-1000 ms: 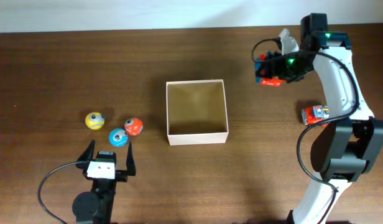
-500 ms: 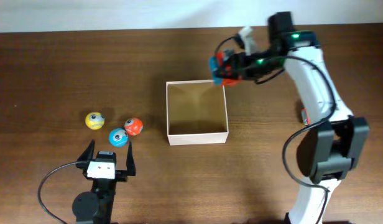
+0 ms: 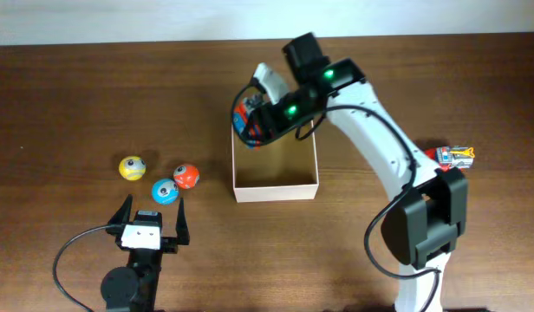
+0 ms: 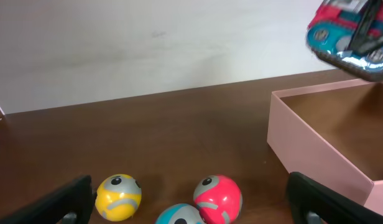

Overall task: Pack container
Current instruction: 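Lift the fire truck and carry it left over the pink box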

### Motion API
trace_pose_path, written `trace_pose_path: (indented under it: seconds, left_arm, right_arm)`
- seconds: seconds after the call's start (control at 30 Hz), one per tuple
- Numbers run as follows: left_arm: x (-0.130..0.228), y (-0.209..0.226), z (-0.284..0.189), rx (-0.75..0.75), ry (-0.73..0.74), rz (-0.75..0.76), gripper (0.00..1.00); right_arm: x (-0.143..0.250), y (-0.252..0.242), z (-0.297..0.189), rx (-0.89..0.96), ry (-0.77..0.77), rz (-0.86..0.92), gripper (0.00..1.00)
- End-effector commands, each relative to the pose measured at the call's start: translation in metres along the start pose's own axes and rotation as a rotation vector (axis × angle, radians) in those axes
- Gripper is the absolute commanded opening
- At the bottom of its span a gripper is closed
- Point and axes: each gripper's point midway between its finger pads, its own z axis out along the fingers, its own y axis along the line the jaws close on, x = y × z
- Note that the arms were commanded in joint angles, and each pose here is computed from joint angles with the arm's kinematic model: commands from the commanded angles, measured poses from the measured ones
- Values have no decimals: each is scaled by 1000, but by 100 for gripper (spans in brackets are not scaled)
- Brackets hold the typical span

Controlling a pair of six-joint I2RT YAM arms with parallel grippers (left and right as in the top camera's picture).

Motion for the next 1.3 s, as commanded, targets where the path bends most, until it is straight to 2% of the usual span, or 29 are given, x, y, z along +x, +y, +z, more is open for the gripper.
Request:
trace_pose_path:
  seconds: [0.0,0.13,0.37,0.67,1.07,1.27]
  left_arm:
    - [2,2,0,-9,1,16,99]
    - [2,1,0,-9,1,16,99]
    - [2,1,0,-9,1,16,99]
    - [2,1,0,-9,1,16,99]
    - [2,1,0,-9,1,16,99]
    - [2,1,0,-8,1,16,99]
  right_arm:
    - [-3,-19,3,247,3,50,68]
    - [-3,-32,7,412,-21,136,68]
    - [-5,-45,25,487,-86,253,68]
    - [18,-50,67,494,-29,296,68]
    - [22,-38,77,488,-17,293,68]
    - [24,-43,75,521,-29,352,68]
